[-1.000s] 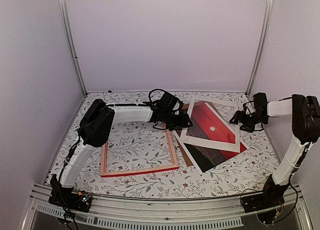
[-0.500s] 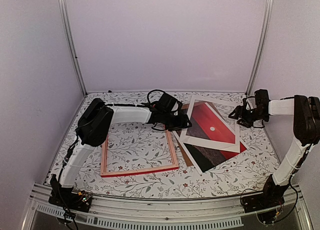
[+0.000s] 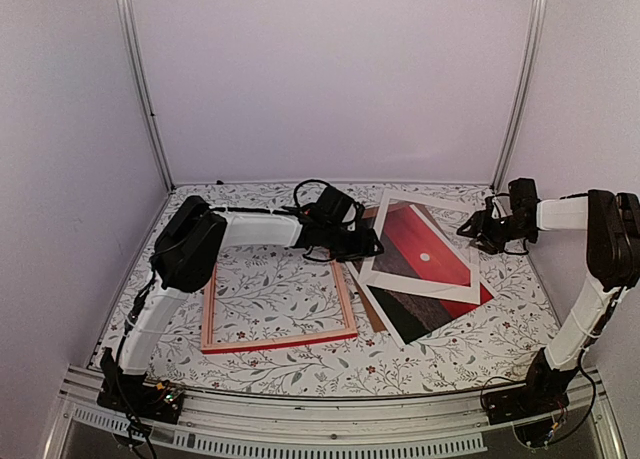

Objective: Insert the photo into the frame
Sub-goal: Pick up the glass panel from the mat board, then place the glass panel at the frame body, then move the frame body to the center of the board.

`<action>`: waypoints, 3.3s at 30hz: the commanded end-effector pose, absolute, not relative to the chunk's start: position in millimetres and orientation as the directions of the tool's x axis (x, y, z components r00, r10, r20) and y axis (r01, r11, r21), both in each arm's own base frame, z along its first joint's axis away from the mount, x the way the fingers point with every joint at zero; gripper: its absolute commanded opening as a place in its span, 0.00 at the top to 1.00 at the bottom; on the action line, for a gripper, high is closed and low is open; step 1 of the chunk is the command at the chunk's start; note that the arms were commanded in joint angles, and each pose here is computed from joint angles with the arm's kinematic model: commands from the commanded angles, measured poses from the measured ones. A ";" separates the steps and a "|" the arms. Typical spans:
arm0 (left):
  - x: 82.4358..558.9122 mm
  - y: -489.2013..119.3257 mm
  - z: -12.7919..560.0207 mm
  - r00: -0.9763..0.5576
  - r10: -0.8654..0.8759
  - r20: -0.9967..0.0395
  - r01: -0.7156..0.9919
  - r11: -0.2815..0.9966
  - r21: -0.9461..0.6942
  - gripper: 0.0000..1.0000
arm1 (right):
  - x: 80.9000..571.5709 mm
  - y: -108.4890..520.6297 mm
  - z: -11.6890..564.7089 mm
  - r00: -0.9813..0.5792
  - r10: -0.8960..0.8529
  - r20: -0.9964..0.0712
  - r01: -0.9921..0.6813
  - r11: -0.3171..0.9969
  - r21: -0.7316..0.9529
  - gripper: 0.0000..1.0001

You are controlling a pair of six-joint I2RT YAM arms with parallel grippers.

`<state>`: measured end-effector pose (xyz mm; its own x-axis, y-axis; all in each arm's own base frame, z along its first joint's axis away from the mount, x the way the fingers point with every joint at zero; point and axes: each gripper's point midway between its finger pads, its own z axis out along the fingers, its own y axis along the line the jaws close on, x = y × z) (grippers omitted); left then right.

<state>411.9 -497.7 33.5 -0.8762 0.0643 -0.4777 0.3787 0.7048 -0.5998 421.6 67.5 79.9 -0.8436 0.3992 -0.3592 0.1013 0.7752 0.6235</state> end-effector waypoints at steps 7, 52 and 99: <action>399.2 -490.5 32.1 -0.877 0.104 -0.469 0.395 0.712 -0.581 0.30 | 429.2 74.7 72.7 -0.850 0.394 -0.349 0.093 0.764 0.638 0.75; 396.8 -61.6 97.9 -0.769 -0.295 -0.567 -0.212 0.955 -0.209 0.11 | 344.0 330.4 365.3 -0.744 -0.094 -0.661 -0.660 0.257 0.706 1.00; 374.9 -101.6 4.6 -0.883 -0.221 -0.413 -0.131 0.963 -0.236 0.55 | 370.8 255.6 79.8 -0.966 0.063 -0.251 -0.120 0.750 0.650 1.00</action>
